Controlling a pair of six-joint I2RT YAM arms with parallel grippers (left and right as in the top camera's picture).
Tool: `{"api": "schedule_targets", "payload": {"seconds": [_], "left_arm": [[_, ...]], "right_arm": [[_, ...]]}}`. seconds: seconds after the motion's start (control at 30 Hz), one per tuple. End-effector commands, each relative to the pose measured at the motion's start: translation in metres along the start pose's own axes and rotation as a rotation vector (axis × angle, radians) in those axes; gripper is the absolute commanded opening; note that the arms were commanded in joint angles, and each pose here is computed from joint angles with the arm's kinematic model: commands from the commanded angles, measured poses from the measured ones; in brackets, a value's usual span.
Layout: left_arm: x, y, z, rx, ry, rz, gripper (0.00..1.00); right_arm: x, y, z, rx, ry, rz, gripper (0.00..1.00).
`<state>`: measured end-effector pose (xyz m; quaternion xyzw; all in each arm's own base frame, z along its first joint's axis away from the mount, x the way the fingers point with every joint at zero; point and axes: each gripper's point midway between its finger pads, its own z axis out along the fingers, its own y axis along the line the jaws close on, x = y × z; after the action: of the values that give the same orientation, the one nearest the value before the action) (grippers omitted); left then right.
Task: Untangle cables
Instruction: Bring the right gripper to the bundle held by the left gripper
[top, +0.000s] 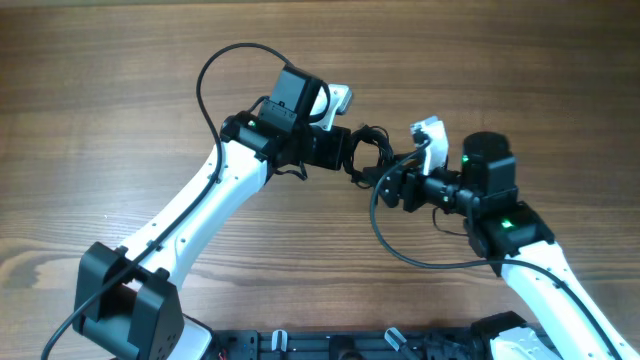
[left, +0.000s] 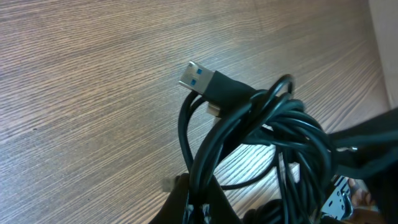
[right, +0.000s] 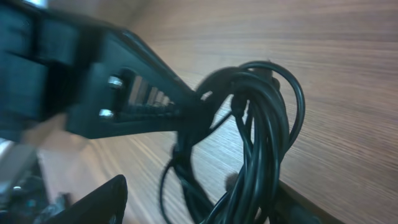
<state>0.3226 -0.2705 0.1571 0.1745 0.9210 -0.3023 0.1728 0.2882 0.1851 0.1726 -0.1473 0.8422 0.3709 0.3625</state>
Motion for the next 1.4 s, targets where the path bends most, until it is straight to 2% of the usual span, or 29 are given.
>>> {"api": "schedule_targets", "payload": {"seconds": [0.0,0.07,0.1,0.2,0.37,0.47,0.53,0.67,0.77,0.9,0.97,1.03,1.2,1.37], "left_arm": [[0.005,-0.024,-0.003,0.060,0.004,0.037,0.04],[0.006,-0.025,-0.002,0.052,0.004,0.041,0.04],[0.005,-0.022,-0.002,0.037,0.000,0.041,0.04],[0.001,-0.004,-0.002,-0.069,-0.026,0.019,0.04],[-0.010,0.054,-0.018,-0.355,-0.135,-0.236,0.04],[-0.014,0.068,-0.024,-0.382,-0.174,-0.350,0.04],[-0.015,0.074,-0.027,-0.386,-0.187,-0.396,0.04],[-0.017,0.074,-0.027,-0.368,-0.185,-0.406,0.04],[-0.017,0.048,-0.018,-0.234,-0.138,-0.333,0.04],[-0.008,-0.044,-0.012,0.220,-0.030,0.067,0.04],[0.007,-0.076,-0.018,0.392,0.007,0.242,0.04],[0.025,-0.089,-0.023,0.480,0.042,0.374,0.04],[0.051,-0.092,-0.028,0.541,0.109,0.459,0.04],[0.058,-0.118,-0.048,0.744,0.070,0.564,0.04]], "right_arm": [[-0.006,-0.027,0.010,0.206,-0.027,-0.054,0.38],[-0.006,-0.022,0.014,0.190,-0.026,-0.055,0.13],[-0.006,-0.020,0.014,0.187,-0.032,-0.038,0.05],[-0.010,-0.019,0.013,0.181,-0.049,0.016,0.05],[-0.015,0.000,0.001,0.109,-0.069,0.072,0.04],[-0.022,0.019,-0.014,0.030,-0.097,0.063,0.04],[-0.029,0.026,-0.025,0.001,-0.127,0.127,0.04],[-0.043,0.035,-0.043,-0.050,-0.188,0.262,0.04],[-0.044,0.039,-0.044,-0.076,-0.187,0.306,0.04],[-0.042,0.027,-0.035,-0.045,-0.174,0.346,0.04],[-0.046,0.014,-0.032,-0.002,-0.200,0.404,0.04],[-0.056,0.001,-0.033,0.017,-0.244,0.446,0.04],[-0.080,-0.010,-0.043,-0.067,-0.307,0.556,0.04],[-0.076,-0.022,-0.031,-0.073,-0.275,0.594,0.04]]}}
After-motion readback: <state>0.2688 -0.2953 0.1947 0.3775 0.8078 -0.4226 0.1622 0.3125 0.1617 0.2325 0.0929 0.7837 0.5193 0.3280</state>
